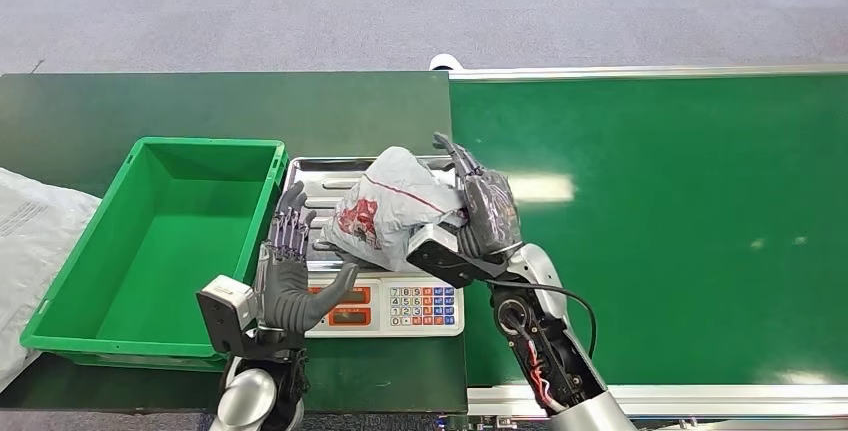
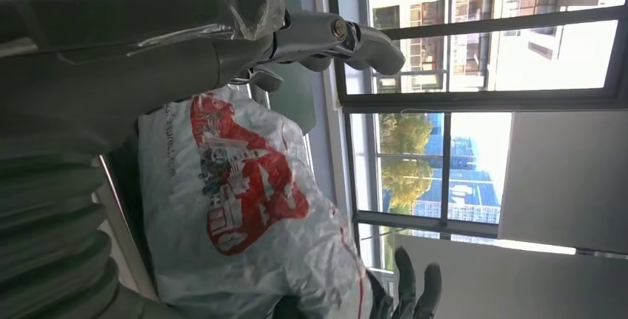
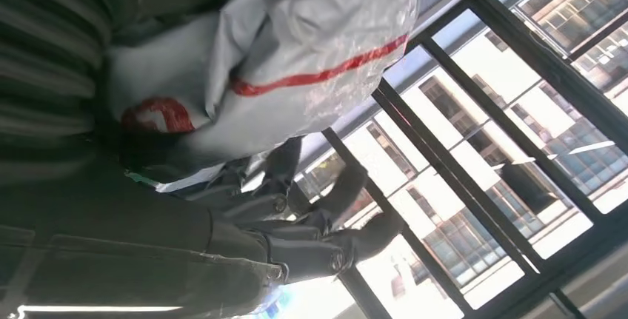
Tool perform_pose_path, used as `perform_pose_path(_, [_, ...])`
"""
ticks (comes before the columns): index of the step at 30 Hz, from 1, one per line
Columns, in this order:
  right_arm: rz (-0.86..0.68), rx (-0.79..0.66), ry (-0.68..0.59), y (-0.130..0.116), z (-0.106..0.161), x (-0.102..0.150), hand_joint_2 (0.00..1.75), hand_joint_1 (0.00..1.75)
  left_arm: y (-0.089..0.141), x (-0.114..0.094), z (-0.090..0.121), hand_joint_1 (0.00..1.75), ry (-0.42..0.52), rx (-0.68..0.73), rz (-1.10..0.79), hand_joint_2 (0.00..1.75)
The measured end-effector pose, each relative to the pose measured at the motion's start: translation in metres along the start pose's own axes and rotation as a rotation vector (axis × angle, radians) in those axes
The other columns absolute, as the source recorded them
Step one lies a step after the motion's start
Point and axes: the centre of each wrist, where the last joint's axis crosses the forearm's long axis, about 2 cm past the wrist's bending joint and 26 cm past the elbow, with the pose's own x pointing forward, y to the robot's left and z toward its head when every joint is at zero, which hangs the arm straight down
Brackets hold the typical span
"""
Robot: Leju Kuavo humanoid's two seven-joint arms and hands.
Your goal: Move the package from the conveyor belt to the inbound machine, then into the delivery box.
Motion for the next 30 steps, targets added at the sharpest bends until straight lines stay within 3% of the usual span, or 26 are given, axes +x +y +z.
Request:
perform_pose_path(6, [-0.034,-0.104,0.038,-0.002,0.030,0.000,1.75,0.00,0.008,0.001,0.007,0.00,0.007,0.040,-0.019,1.75])
perform_pose_path(15, [-0.192,-0.314,0.101,-0.029,0.074,0.009,1.75,0.00,0.028,0.010,0.015,0.00,-0.035,0.119,-0.077,1.75])
perform_pose_path(24, [-0.312,-0.418,0.182,-0.052,0.107,0.002,1.75,0.00,0.050,0.028,0.010,0.00,-0.126,0.186,-0.125,1.75])
perform_pose_path(30, [-0.369,-0.540,0.169,-0.068,0.125,0.000,1.75,0.00,0.053,0.044,0.000,0.00,-0.227,0.135,-0.194,1.75])
